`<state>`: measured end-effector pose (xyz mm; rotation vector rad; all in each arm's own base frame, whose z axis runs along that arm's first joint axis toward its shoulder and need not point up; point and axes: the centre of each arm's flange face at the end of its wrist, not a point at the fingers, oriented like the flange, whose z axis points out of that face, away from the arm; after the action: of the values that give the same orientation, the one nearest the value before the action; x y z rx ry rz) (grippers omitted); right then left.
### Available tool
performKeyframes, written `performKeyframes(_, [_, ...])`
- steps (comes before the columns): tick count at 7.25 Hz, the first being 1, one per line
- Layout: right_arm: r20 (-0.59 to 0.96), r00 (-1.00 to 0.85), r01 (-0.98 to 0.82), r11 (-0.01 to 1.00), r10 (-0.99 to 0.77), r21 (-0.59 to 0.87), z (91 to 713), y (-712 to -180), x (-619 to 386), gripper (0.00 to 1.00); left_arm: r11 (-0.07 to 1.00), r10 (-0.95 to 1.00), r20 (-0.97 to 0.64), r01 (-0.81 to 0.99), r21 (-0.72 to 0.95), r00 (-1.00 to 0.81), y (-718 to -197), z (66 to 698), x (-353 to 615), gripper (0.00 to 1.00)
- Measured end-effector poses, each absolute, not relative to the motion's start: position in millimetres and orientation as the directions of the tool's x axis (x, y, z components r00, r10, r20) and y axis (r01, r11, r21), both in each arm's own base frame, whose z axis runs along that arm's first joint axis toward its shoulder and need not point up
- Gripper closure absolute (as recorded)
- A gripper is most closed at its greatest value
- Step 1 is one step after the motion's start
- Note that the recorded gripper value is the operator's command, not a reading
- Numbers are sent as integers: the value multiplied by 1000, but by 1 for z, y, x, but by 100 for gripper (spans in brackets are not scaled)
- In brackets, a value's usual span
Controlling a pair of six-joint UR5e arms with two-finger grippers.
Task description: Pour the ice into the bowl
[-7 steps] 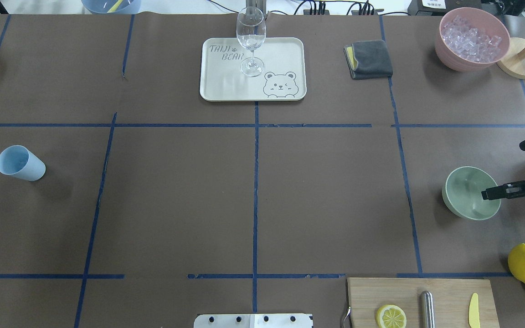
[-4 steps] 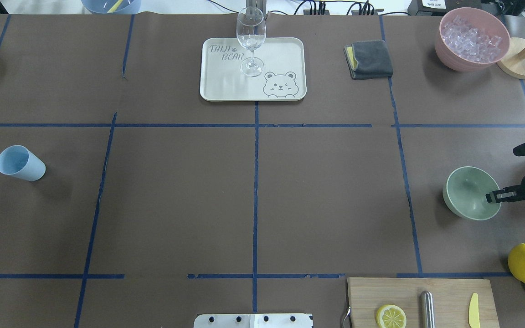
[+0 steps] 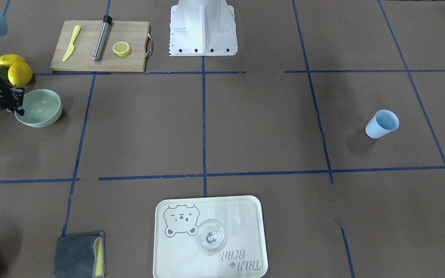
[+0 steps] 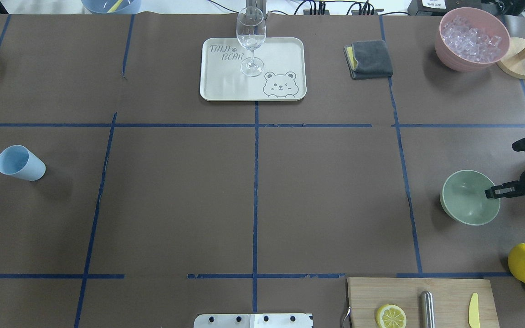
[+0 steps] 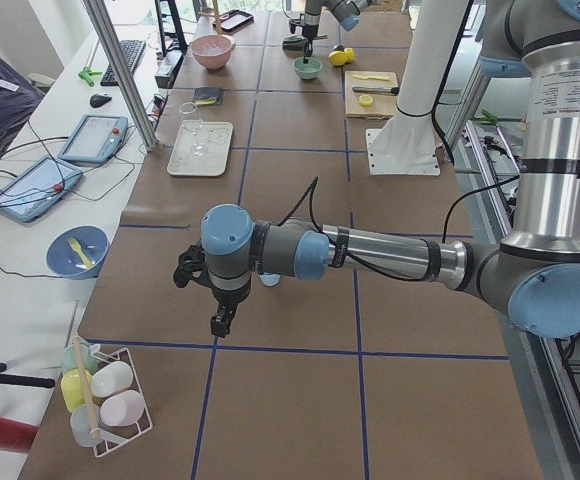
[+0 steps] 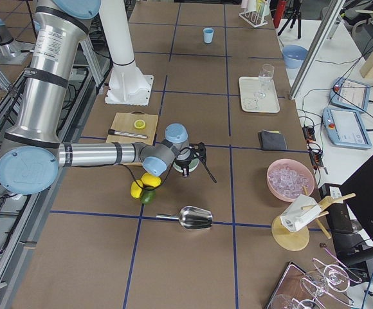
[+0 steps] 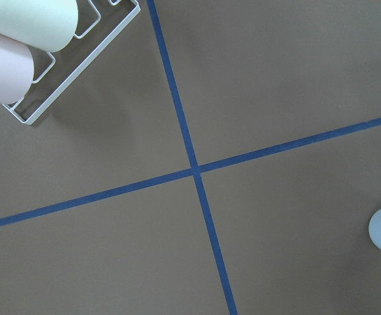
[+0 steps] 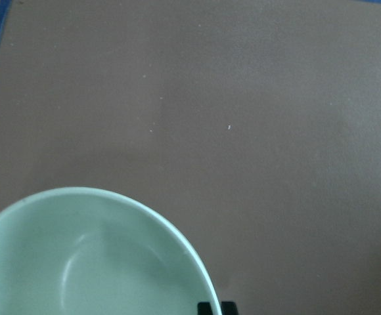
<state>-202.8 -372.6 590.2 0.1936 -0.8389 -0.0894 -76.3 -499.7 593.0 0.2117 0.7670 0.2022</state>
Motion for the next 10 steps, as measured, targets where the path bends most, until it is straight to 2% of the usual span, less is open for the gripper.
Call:
performKeyframes(2, [743, 656, -11, 983, -132, 184, 542, -402, -214, 100, 961, 254, -665, -103, 258, 703, -498, 595, -76, 0])
performKeyframes(5, [750, 653, -10, 988, -109, 153, 437, -458, -269, 100, 961, 252, -666, -103, 255, 702, -497, 597, -76, 0])
performKeyframes(8, [795, 606, -28, 999, -2, 23, 290, -476, -398, 100, 961, 254, -666, -103, 257, 702, -497, 596, -76, 0])
performKeyframes(10, [796, 595, -114, 992, 110, -52, 224, -482, -499, 100, 961, 255, -666, -104, 258, 701, -497, 595, -76, 0])
